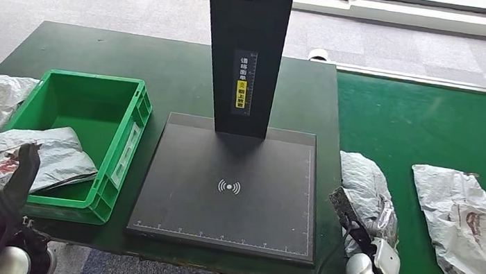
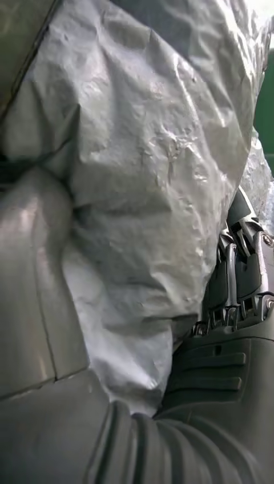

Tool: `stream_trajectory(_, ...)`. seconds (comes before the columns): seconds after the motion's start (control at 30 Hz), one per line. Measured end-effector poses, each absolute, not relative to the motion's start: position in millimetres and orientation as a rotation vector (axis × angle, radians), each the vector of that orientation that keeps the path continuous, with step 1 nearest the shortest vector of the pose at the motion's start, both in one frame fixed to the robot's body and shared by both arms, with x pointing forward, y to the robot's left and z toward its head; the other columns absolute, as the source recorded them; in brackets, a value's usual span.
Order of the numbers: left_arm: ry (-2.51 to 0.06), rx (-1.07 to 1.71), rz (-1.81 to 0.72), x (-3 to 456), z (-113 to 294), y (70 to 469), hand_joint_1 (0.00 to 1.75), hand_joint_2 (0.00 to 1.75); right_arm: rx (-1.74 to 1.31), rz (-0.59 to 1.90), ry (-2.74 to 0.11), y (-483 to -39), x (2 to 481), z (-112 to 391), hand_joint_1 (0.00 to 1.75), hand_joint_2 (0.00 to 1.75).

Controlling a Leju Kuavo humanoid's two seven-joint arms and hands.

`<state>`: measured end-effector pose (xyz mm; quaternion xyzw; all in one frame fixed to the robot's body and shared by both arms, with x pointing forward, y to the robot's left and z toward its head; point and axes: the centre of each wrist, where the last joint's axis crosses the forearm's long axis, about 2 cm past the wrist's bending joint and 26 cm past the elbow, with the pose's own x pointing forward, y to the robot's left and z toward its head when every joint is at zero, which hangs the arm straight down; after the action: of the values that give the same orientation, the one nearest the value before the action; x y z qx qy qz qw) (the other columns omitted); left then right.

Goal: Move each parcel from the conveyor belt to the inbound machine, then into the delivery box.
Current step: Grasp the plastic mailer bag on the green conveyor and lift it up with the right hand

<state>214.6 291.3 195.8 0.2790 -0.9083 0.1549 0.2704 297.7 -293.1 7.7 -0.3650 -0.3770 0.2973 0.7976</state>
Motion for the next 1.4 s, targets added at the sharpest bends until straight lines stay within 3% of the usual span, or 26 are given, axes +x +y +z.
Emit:
stream_trajectory(0.83,-2.439,0.842,0.400,193,198,295,0.00,1.75,-0.796,0.617,-0.885,-302,299,8,1.75,1.75)
stream_trajectory(1.17,-2.426,0.895,0.428,183,200,294,0.00,1.75,-1.125,0.370,-1.385,-297,277,42,1.75,1.75)
stream_trajectory(1.4,-2.428,0.896,0.431,183,201,294,0.00,1.75,-1.162,0.329,-1.485,-295,274,55,1.75,1.75)
